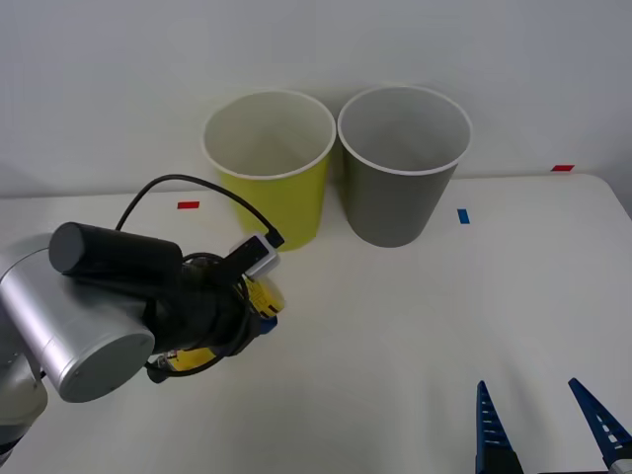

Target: Put cans in the gray bin and PET bottles in the light green bin.

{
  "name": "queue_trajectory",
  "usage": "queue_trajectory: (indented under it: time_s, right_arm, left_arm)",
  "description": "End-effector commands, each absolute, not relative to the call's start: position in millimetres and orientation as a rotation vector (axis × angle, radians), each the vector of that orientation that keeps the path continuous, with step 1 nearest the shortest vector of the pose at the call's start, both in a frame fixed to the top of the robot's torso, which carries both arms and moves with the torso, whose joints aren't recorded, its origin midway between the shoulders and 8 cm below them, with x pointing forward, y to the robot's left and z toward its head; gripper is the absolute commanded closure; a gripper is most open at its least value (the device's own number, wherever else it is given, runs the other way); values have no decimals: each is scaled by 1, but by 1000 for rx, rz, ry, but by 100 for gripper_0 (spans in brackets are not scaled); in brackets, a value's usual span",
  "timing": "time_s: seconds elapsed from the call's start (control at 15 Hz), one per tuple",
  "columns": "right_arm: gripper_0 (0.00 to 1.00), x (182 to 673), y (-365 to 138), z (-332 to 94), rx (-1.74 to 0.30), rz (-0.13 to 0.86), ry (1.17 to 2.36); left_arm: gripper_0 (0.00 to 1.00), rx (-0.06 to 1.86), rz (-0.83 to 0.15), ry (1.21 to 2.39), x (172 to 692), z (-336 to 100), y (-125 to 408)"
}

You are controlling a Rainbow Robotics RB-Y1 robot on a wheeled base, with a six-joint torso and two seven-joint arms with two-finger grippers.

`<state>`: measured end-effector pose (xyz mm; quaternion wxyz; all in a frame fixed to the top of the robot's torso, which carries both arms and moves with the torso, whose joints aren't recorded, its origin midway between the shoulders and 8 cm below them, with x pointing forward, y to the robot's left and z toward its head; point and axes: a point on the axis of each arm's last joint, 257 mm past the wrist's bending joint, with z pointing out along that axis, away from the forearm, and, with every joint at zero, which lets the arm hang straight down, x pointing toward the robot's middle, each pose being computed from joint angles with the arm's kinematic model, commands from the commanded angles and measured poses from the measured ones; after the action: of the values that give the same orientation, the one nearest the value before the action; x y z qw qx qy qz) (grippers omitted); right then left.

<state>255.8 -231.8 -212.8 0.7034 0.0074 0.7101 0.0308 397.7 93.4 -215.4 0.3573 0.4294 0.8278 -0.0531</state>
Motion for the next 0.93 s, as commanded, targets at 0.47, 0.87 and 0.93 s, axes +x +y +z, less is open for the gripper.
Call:
queue_trajectory:
  time_s: [0.47,0.87,0.93]
  right_arm:
    - [0,256,-232,-213,16,68,1580]
    - [0,256,-232,-213,16,68,1580]
    - [0,256,-232,-213,16,68,1580]
  left_arm:
    - [100,970,-351,1884,394,-101,80]
    - [100,924,-374,1740,384,-41,92]
    - [100,905,-401,1717,383,-29,95]
